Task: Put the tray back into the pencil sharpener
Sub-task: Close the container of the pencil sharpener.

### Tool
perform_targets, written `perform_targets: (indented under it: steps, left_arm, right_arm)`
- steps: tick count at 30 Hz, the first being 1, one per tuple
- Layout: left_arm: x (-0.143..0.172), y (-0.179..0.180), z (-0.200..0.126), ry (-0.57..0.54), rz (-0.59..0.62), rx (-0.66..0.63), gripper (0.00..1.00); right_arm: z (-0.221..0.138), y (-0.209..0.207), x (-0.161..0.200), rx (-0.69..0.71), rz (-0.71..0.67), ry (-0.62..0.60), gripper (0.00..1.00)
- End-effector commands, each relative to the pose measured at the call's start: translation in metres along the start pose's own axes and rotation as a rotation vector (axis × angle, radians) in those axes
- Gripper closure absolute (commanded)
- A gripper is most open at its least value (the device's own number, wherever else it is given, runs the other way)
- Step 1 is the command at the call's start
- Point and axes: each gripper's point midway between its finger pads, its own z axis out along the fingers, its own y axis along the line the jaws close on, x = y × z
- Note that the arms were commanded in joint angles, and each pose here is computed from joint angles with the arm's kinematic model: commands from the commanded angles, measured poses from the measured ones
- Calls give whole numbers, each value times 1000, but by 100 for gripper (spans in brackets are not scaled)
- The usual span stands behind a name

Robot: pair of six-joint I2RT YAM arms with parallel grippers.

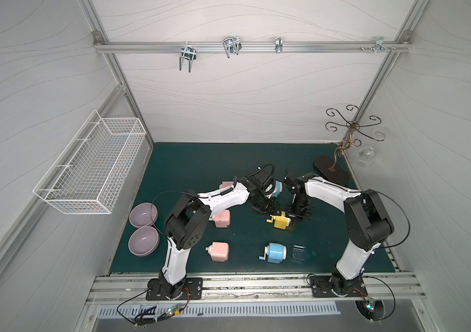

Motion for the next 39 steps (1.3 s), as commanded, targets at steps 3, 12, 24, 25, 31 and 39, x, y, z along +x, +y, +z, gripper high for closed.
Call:
perform_targets:
  steps: [3, 12, 24, 25, 31, 39]
  left_arm:
    - [5, 1, 6, 10, 14, -1, 42]
    - [6, -1, -1, -1, 21, -7, 42]
    - [10, 2, -12, -21, 32, -45, 42]
    - [9, 2, -13, -20, 33, -46, 42]
    - [7, 2, -10, -18, 34, -47, 42]
    - [6, 2, -9, -18, 34, -45, 42]
  right_arm:
    - [4, 10, 5, -49, -26, 33, 100]
    - [-3, 23, -1, -53, -103, -3, 100]
    - [1, 44, -1, -47, -181, -12, 100]
    - [2, 44, 0, -45, -179, -11, 100]
    - [0, 43, 1, -47, -177, -15, 100]
    - [-3, 45, 2, -82, -168, -16, 100]
